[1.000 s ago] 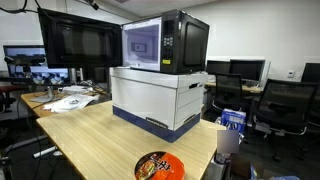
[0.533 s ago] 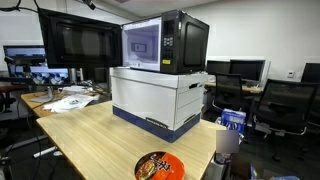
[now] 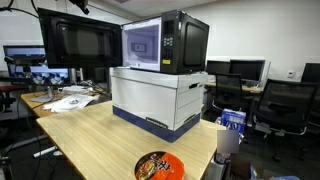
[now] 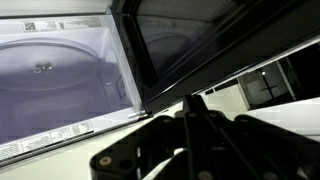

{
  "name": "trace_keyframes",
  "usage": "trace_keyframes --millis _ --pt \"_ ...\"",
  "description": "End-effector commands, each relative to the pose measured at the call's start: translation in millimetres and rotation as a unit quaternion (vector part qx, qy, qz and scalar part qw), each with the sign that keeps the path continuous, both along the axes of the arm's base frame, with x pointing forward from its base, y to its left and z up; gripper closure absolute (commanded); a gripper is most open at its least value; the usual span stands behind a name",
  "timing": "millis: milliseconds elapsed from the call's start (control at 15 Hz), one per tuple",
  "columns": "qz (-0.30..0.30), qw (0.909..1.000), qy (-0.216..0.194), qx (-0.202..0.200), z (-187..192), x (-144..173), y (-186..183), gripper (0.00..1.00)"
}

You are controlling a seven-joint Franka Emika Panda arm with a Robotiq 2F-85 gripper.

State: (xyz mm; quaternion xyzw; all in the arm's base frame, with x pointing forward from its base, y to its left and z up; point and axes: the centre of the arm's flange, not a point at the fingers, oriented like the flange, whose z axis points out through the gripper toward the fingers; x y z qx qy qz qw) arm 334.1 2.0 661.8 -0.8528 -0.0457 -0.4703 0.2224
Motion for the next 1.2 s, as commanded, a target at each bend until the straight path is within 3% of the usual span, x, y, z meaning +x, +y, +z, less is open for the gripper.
trace_keyframes --millis 0,267,533,1133 --pt "-0.009 0.9987 0.0 -0.05 2 -7 2 0.97" --pt "-0.029 0.9941 -0.005 -0.105 8 -14 11 0.97" --pt "-0.05 0.9824 0.019 -0.179 19 -27 30 0.97" --pt "-0.036 0.9755 0.0 -0.217 35 -86 53 0.97"
